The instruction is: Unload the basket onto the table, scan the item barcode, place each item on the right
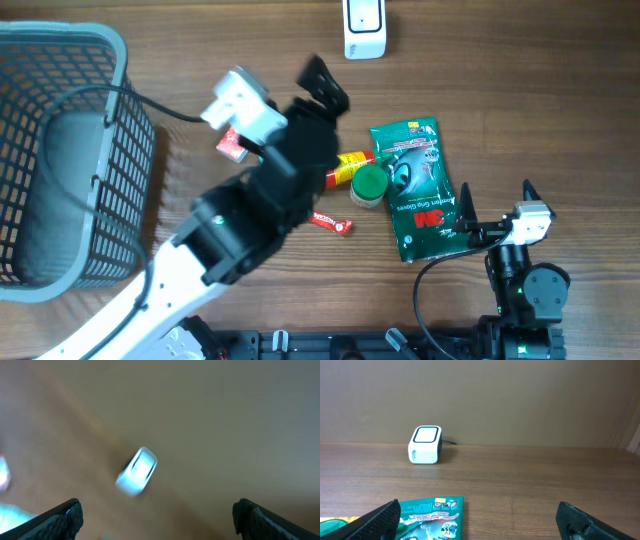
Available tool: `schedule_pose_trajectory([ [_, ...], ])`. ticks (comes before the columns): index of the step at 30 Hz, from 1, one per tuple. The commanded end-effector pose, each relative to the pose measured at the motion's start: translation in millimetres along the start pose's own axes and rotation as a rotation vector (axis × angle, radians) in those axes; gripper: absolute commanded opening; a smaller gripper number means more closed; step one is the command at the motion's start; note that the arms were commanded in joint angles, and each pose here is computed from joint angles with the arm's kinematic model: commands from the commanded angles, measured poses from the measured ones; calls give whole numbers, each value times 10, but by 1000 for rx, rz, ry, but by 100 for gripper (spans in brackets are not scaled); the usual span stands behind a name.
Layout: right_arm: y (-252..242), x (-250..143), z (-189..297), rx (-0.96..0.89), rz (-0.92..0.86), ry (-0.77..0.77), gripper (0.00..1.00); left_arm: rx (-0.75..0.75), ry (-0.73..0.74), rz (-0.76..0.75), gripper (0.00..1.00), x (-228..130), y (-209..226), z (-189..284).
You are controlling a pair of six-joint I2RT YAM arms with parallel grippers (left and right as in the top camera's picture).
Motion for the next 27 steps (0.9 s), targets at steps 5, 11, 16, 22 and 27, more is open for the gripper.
schedule_pose_trajectory([
  [5,-7,0,0,-10,10,-1,100,58,-309,-40,100,885,81,-178],
  [11,-7,1,0,-10,11,-2,100,35,-472,-144,100,1322,1,-183],
  [16,-6,1,0,-10,10,-2,100,-50,-604,-240,100,1599,-224,70],
  [22,4,2,0,2,-315,-3,100,147,-672,-607,100,1735,-171,181],
  [27,111,7,-5,116,-891,43,100,186,-699,-661,100,1808,-167,254],
])
Point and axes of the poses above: each gripper's point midway between its finger pads, its own z axis back along the fingers, its own y axis along the line the jaws close on, x = y × z, the point moved 8 cm from there along z, back along the fingers, and after that the axes turned 7 degrees about z, right-handed, at the moved point
